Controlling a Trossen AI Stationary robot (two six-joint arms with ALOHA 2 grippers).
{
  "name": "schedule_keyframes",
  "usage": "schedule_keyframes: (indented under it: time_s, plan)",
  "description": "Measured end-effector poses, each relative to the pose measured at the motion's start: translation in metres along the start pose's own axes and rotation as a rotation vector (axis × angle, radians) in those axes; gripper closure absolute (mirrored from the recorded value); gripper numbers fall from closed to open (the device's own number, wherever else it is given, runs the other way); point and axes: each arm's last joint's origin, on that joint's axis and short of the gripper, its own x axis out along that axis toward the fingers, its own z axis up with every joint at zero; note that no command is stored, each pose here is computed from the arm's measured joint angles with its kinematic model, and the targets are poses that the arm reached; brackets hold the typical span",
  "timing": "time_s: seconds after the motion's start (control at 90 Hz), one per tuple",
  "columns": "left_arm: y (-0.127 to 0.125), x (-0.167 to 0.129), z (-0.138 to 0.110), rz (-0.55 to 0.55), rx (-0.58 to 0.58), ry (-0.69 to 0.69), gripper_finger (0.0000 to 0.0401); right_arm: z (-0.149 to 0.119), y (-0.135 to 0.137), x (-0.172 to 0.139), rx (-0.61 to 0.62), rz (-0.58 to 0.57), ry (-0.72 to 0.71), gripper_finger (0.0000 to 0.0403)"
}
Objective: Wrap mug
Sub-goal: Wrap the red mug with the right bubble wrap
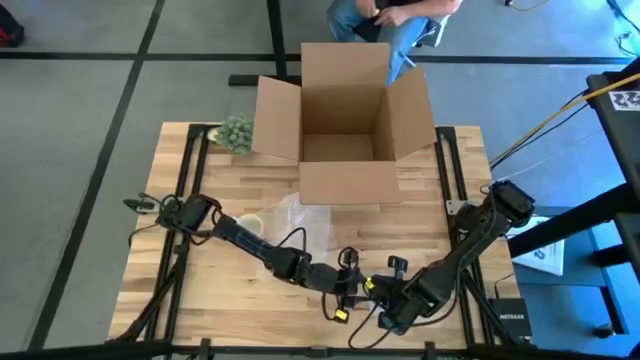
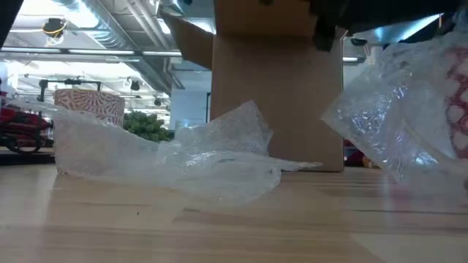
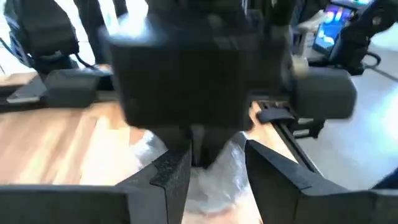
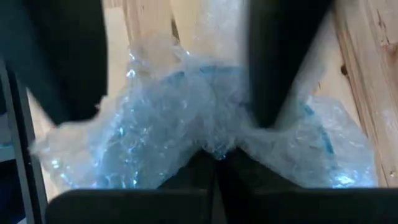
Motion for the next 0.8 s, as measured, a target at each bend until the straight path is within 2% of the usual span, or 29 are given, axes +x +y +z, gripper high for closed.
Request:
schedule_keyframes:
  time_s: [0.122, 0.233, 0.511, 0.633, 0.8]
  plan:
    - [0.006, 0.011, -0.024, 0.008, -0.040, 0.044, 0.0267, 0.002, -0.001, 0.001, 0.006, -0.001, 0.000, 0.0403]
    - [0.006, 0.016, -0.033, 0.017, -0.046, 0.057, 0.0267, 0.002, -0.001, 0.001, 0.006, 0.001, 0.000, 0.0403]
    - [0.006, 0.017, -0.037, 0.013, -0.040, 0.068, 0.0267, 0.011, 0.006, -0.018, -0.023, 0.007, 0.014, 0.0398]
    - [0.005, 0.017, -0.038, 0.009, -0.040, 0.070, 0.0267, 0.018, 0.009, -0.034, -0.024, -0.005, 0.026, 0.0370]
    - [0.005, 0.017, -0.038, 0.009, -0.040, 0.069, 0.0267, 0.030, 0.011, -0.064, -0.024, -0.024, 0.036, 0.0302]
